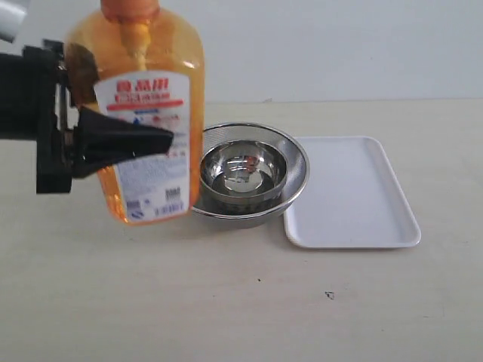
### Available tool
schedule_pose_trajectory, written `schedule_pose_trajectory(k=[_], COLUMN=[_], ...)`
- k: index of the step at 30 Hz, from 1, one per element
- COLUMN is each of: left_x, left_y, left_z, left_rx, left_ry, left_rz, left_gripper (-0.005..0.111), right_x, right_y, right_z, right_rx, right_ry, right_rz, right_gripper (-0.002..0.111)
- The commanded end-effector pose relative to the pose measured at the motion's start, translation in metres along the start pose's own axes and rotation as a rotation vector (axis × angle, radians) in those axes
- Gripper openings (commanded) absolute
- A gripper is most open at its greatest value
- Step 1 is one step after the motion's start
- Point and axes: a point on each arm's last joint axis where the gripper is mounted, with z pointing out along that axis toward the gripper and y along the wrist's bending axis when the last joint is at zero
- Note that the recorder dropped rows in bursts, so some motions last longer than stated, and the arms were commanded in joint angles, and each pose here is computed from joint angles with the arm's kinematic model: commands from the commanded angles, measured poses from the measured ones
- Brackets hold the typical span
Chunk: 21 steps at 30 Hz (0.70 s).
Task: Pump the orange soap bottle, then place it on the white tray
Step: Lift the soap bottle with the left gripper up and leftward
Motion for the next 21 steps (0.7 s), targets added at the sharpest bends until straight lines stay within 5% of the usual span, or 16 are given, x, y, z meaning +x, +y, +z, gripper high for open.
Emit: schedule_pose_trajectory(k=[1,5,17,21], left_x=[-0.029,-0.031,0.025,0.046], left_y=[0.008,0.011,0.006,0.005], left_z=[-0.035,-0.055,-0.067,-0.061], left_rx=[-0.358,-0.582,-0.943,-0.967], left_ry=[-0.049,-0.097,-0.255,-0.241], left_rz=[-0.018,-0.079,-0.060,-0.045], left_gripper=[0.005,0.005,0.005,0.005], right_x=[0.000,0.000,0.000,0.000], right_y=[0.000,0.000,0.000,0.000], right_z=[0.000,0.000,0.000,0.000], right_rx=[-0.003,-0.003,-0.002,-0.002], right_ry=[-0.007,-0.007,-0.009,-0.009], right_rz=[-0.003,-0.003,-0.003,-0.003], right_gripper=[0.000,0.000,0.000,0.000])
